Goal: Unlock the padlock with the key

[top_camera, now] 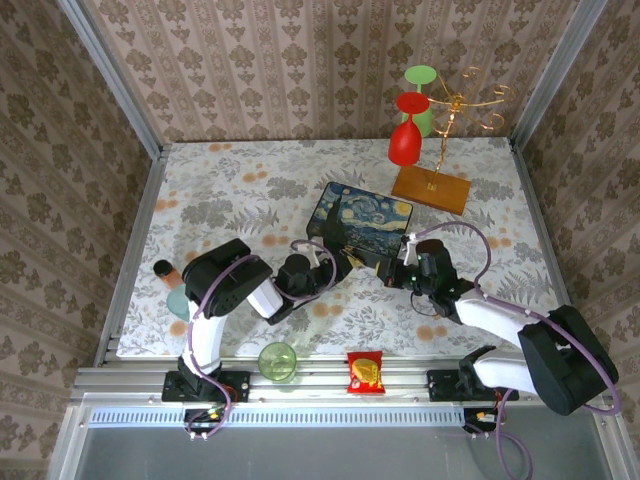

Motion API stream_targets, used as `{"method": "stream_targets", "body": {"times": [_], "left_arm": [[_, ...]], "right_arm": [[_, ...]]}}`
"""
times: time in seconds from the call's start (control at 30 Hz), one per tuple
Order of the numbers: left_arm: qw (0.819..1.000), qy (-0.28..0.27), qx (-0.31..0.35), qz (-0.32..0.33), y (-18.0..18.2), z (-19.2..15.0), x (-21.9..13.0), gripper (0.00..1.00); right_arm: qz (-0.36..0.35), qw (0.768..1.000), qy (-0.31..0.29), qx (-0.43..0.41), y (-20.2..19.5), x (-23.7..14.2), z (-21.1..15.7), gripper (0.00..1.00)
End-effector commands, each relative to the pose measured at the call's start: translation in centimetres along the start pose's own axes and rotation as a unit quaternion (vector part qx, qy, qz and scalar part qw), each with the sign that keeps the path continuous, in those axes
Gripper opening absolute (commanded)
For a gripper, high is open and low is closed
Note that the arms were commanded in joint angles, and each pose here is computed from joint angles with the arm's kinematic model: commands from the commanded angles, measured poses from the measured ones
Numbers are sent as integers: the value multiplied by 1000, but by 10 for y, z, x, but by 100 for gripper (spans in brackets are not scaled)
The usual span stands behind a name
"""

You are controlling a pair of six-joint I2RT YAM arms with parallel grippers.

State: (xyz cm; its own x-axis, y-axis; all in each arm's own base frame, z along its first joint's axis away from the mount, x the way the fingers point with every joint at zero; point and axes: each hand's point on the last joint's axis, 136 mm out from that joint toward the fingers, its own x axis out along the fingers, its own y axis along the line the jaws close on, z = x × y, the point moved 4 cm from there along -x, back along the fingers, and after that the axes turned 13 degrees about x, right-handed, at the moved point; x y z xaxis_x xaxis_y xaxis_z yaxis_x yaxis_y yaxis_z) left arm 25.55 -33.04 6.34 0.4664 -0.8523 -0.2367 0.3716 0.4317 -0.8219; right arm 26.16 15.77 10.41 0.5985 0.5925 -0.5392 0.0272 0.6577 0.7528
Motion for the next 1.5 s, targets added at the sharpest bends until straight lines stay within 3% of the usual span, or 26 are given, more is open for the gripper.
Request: {"method": "stream_targets", "body": {"times": [0.0, 0.17, 0.33, 0.57, 0.7, 0.8, 0.97, 1.27, 1.47], "left_arm": [[999, -20, 36, 27, 12, 7, 8, 44], [998, -20, 63, 20, 7, 12, 17, 47], [997, -12, 61, 54, 16, 1, 11, 49], [997, 2, 77, 28, 14, -14, 31, 51], [997, 2, 73, 33, 17, -17, 28, 40], [997, 0, 69, 32, 17, -13, 25, 31], [997, -4, 67, 35, 18, -8, 20, 25], [994, 4, 105, 17, 9, -16, 36, 42], [994, 11, 107, 11, 14, -22, 45, 41]], "right_arm": [[-29, 1000, -1, -2, -11, 2, 0, 9], [-25, 1000, -3, -9, -18, 8, -3, 10], [-3, 1000, -9, -30, -13, 14, 0, 13], [-13, 999, -32, -12, -13, 21, 12, 14], [29, 999, -14, -15, -12, 30, 3, 32], [33, 999, -3, -28, -13, 36, 1, 37], [24, 999, -14, -30, -15, 44, 7, 38], [3, 998, -56, -30, -8, 28, 22, 39], [-19, 999, -40, 5, -24, 36, 23, 38]]}}
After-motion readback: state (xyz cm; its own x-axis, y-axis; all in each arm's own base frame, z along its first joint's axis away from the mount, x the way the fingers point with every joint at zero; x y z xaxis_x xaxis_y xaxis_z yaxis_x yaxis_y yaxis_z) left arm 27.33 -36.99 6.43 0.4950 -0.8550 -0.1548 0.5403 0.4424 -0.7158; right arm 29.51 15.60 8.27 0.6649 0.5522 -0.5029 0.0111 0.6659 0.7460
